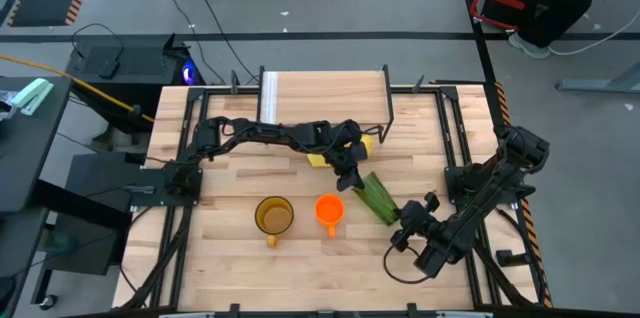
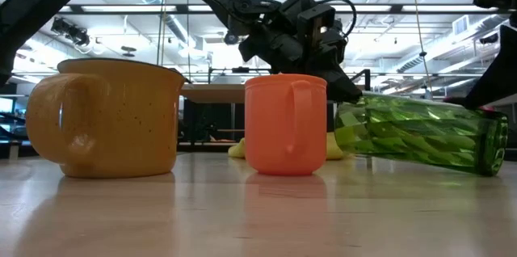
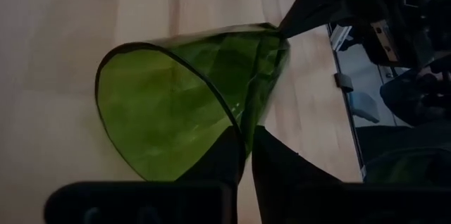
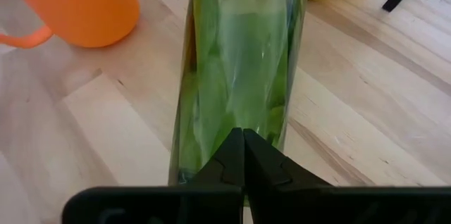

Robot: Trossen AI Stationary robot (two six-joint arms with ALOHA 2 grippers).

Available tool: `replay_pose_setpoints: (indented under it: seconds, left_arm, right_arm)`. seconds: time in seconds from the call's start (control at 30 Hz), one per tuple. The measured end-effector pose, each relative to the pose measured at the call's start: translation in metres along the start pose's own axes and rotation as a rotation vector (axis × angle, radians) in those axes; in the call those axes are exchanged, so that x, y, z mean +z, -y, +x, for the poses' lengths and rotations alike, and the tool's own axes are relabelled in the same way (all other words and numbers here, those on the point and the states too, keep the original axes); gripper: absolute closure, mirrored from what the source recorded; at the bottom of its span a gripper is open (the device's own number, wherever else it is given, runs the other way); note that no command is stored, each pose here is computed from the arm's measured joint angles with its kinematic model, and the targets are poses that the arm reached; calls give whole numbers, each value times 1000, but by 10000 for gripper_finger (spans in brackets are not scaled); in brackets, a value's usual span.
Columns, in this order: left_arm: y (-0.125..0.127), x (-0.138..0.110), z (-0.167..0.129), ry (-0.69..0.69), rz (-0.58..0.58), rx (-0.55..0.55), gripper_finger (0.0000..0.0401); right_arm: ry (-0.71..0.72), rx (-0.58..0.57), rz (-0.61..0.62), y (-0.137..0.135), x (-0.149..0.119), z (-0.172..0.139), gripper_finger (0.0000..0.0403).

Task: Stack small to large cups/mugs on shelf
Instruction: Put the green cup on the shelf

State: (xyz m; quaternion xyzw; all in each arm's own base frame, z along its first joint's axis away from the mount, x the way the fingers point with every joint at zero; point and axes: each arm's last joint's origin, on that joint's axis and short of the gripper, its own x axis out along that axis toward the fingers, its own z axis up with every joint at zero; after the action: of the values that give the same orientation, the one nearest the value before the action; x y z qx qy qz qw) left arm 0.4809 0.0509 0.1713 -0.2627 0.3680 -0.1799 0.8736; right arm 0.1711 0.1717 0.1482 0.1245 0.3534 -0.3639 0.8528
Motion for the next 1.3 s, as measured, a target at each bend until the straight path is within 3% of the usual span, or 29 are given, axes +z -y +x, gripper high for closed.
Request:
replay_pose_setpoints:
  seconds: [0.27,0.77,1.13,1.3]
  left_arm:
    - [25,7,-5,33,97,7,389]
    - [53,3,-16,-16,113,130,389]
    - [111,21,-27,-53,215,206,389]
    - [123,25,-30,-60,215,211,389]
  right_arm:
    - [4,72,11,9,9,-18,396]
    - [41,215,26,21,21,-48,399]
    - [-52,108,11,15,18,-29,400]
    - [-63,55,1,12,21,-16,400]
